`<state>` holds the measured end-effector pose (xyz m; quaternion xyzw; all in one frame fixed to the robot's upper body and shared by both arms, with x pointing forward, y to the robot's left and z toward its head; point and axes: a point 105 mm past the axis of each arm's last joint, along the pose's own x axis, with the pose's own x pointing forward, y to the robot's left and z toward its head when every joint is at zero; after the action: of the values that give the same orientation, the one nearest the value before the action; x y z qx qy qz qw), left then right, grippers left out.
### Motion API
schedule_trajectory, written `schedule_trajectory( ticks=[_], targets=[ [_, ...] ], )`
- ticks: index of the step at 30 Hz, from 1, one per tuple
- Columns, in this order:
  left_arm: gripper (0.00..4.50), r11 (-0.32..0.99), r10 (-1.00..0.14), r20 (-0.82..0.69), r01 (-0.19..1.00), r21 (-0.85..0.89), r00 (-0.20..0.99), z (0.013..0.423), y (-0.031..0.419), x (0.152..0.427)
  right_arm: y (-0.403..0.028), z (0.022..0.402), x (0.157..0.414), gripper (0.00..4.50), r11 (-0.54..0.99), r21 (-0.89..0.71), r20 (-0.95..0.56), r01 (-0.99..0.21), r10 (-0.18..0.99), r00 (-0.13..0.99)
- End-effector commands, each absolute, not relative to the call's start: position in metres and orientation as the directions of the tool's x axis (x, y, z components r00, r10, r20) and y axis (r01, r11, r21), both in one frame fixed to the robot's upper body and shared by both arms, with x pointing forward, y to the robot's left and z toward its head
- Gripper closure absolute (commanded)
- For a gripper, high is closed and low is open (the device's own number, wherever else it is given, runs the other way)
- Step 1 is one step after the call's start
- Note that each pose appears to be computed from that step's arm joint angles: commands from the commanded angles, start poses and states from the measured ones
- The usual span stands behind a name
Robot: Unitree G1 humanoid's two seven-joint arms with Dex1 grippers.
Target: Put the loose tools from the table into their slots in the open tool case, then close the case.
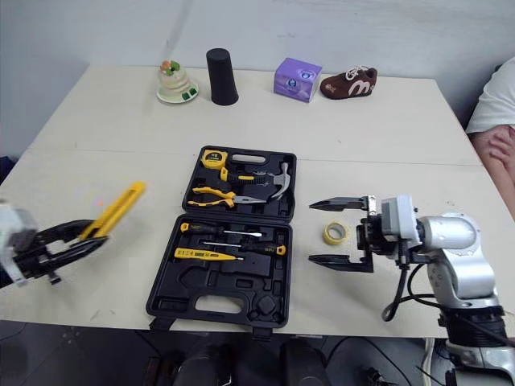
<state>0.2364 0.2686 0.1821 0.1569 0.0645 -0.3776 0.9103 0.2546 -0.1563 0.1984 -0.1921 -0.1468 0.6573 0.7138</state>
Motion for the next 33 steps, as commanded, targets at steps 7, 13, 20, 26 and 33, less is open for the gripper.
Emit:
schedule_trajectory(
  ticks=[7, 13, 20, 26, 33],
  targets=[
    [3.02, 0.255, -0.769, -0.475, 0.886, 0.387, 0.428, 0.185, 0.189, 0.233, -0.172, 0.196, 0.247, 0.00, 0.048, -0.486, -0.113, -0.873, 0.987, 0.117],
    [3.02, 0.128, -0.729, -0.582, 0.907, 0.401, 0.360, 0.178, 0.170, 0.236, -0.172, 0.189, 0.237, 0.00, 0.045, -0.462, -0.129, -0.886, 0.985, 0.117],
    [3.02, 0.007, -0.724, -0.640, 0.930, 0.367, 0.258, 0.176, 0.152, 0.233, -0.165, 0.184, 0.233, 0.00, 0.053, -0.447, -0.124, -0.893, 0.985, 0.120],
    [3.02, -0.077, -0.698, -0.691, 0.941, 0.330, 0.185, 0.167, 0.139, 0.230, -0.158, 0.186, 0.233, 0.00, 0.048, -0.441, -0.122, -0.896, 0.986, 0.113],
    [3.02, -0.090, -0.670, -0.722, 0.948, 0.306, 0.169, 0.145, 0.128, 0.236, -0.152, 0.188, 0.232, 0.00, 0.056, -0.436, -0.123, -0.898, 0.985, 0.121]
  ],
)
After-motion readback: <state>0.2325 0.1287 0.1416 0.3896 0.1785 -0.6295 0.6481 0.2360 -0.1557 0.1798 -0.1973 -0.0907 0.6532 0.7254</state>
